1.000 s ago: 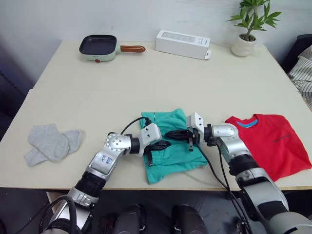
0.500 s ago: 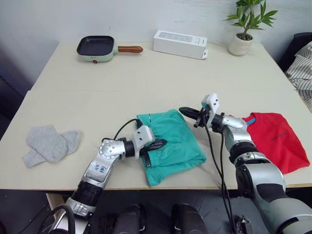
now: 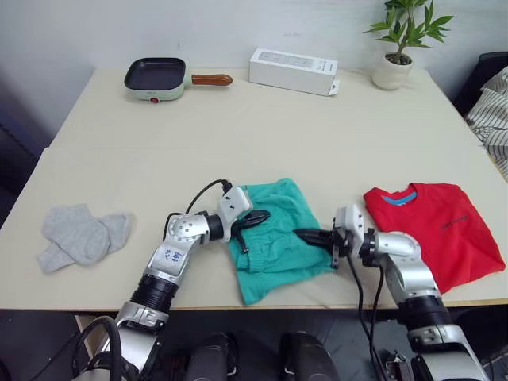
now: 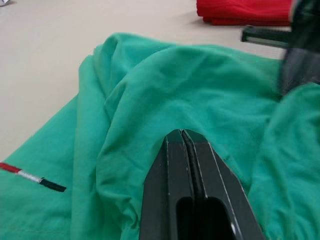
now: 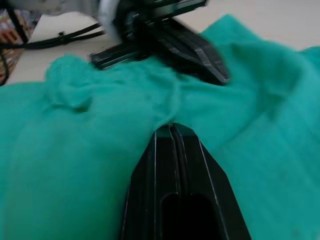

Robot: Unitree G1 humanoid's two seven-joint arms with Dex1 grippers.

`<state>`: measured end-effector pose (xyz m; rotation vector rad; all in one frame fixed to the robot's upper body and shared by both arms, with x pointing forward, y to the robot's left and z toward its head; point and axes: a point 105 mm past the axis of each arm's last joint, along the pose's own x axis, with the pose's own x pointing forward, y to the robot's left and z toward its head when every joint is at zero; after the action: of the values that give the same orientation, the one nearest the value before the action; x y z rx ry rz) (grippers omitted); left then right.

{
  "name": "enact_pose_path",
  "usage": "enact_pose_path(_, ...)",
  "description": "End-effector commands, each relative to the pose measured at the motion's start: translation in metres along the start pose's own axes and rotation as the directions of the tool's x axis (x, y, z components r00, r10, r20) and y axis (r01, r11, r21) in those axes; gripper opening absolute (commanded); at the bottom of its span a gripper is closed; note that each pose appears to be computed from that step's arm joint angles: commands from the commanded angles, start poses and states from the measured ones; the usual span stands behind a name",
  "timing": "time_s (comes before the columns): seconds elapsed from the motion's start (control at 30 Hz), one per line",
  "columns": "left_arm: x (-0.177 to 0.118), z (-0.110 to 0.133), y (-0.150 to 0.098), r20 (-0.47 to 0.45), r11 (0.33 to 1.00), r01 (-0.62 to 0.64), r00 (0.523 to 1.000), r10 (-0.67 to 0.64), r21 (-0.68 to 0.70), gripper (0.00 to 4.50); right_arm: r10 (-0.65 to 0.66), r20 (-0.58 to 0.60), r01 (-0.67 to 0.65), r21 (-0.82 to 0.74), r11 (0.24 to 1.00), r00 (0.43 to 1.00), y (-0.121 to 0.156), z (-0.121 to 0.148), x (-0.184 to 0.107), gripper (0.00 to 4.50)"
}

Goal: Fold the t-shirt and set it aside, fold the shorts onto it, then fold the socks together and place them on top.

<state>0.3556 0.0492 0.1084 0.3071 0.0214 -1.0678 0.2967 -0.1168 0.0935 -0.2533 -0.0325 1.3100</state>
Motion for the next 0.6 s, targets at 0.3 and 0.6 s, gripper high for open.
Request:
enact_pose_path(0.3, -0.031, 0.023, 0.014, 0.073, 0.990, 0.053, 0.995, -0.063, 0.131, 0.00, 0.044, -0.103, -0.053, -0.078, 0.996, 0.994, 0.012, 0.036, -0.046, 0.03)
enact_pose_path(0.6, -0.045, 0.061, -0.023, 0.192, 0.941, 0.236, 0.939, -0.285, 0.241, 0.00, -0.109, -0.198, 0.209, 0.605, 0.769, 0.974, -0.023, 0.027, -0.069, 1.96)
